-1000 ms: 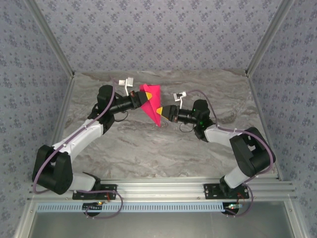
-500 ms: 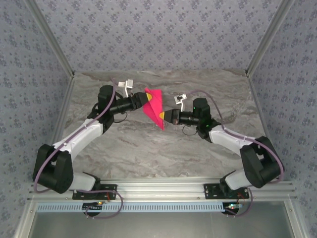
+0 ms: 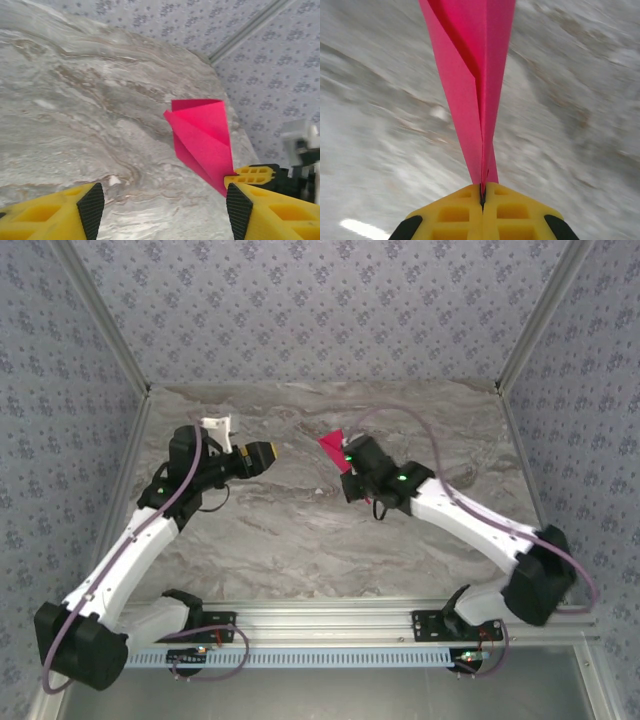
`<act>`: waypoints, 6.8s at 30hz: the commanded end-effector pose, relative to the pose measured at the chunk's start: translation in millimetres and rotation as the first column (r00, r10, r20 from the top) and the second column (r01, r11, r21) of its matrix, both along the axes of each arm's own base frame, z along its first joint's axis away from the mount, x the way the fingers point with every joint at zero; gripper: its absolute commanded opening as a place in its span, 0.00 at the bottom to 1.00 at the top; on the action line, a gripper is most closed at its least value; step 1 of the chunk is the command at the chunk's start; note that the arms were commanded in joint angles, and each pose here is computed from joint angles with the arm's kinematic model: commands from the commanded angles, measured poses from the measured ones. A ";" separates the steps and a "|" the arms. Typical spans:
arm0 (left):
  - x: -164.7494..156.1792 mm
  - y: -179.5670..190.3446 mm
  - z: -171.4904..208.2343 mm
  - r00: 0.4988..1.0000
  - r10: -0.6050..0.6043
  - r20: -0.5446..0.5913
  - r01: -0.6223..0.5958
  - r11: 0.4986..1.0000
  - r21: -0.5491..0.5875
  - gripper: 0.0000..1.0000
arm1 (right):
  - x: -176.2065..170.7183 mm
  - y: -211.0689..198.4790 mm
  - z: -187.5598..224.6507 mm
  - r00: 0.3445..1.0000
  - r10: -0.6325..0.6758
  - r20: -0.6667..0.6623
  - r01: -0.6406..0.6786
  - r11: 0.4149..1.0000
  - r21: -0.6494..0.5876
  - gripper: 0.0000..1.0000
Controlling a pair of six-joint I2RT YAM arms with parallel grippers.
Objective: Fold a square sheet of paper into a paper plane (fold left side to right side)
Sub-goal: Turn over the paper at the center of the table, then fold the wing for the fifth time at the center of the table.
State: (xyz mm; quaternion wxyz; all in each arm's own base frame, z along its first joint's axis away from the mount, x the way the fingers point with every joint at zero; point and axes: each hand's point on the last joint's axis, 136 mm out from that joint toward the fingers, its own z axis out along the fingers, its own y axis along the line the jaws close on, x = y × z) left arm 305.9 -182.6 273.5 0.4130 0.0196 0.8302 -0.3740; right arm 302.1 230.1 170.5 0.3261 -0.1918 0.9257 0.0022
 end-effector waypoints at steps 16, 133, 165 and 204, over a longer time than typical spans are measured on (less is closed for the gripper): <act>-3.4 22.4 -21.3 0.996 0.084 -0.033 -0.080 0.990 0.116 0.70 | -13.2 -7.6 -112.0 0.993 0.027 -0.119 -0.111 0.601 -0.792 0.19; -79.8 -103.3 -145.1 0.905 -0.396 -0.156 0.426 0.846 0.322 0.63 | 27.2 15.2 -85.6 0.848 0.170 -0.501 0.275 0.667 0.693 0.00; -92.2 -130.0 -223.3 0.956 -0.243 -0.167 0.277 0.548 0.789 0.61 | 33.0 40.1 -95.1 0.788 0.086 -0.610 0.374 0.719 0.585 0.00; -91.9 -143.0 -211.7 0.949 -0.262 -0.177 0.307 0.625 0.718 0.13 | 40.7 31.3 -82.6 0.845 0.082 -0.528 0.286 0.765 0.576 0.26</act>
